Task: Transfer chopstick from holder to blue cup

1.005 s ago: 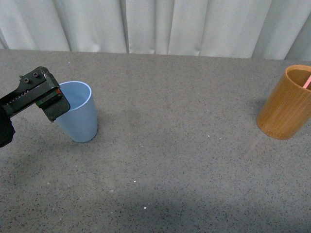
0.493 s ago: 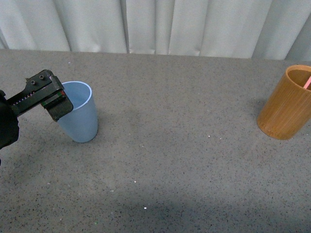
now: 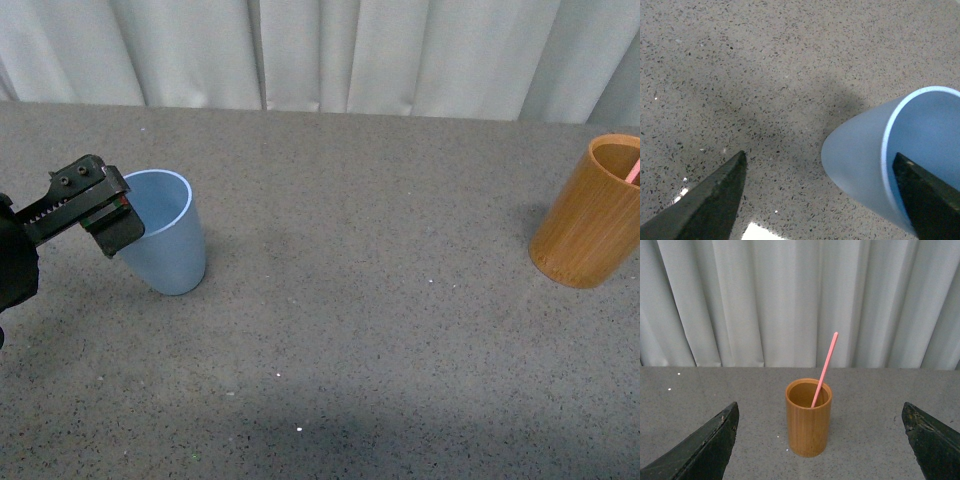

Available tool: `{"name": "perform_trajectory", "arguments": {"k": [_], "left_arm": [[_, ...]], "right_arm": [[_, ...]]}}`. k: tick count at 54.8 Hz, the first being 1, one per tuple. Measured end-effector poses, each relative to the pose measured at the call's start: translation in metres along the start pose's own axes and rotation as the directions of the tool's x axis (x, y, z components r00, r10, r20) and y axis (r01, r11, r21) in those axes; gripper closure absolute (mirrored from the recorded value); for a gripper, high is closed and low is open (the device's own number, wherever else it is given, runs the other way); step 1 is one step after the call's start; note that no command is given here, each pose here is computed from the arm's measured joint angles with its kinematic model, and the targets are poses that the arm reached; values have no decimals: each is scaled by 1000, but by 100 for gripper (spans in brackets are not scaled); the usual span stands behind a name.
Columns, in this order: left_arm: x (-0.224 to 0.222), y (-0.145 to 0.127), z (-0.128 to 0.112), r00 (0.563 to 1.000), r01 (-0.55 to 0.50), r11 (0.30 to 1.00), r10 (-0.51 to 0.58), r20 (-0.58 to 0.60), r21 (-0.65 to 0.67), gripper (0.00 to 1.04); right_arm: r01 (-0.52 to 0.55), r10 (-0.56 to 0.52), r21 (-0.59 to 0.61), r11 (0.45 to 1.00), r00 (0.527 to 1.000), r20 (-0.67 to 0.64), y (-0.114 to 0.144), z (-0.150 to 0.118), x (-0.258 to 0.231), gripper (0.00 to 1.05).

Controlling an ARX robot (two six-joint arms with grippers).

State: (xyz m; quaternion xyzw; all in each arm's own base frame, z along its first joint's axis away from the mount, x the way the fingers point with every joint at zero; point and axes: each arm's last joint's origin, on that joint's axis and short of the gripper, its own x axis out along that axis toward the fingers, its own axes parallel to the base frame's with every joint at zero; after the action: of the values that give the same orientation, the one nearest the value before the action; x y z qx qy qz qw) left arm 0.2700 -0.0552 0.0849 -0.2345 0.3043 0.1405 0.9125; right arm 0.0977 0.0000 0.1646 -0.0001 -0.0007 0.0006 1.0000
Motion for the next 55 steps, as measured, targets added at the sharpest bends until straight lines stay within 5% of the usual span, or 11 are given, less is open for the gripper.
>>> {"name": "perform_trajectory", "arguments": {"k": [28, 55], "left_arm": [[-3, -10, -2, 998, 62, 998, -62, 12, -1, 101], [-23, -26, 29, 976, 218, 973, -216, 27, -72, 101]], "right_arm": [[0, 0, 0, 1000, 1000, 0, 0, 0, 0, 10], [0, 0, 0, 1000, 1000, 0, 0, 0, 0, 10]]}}
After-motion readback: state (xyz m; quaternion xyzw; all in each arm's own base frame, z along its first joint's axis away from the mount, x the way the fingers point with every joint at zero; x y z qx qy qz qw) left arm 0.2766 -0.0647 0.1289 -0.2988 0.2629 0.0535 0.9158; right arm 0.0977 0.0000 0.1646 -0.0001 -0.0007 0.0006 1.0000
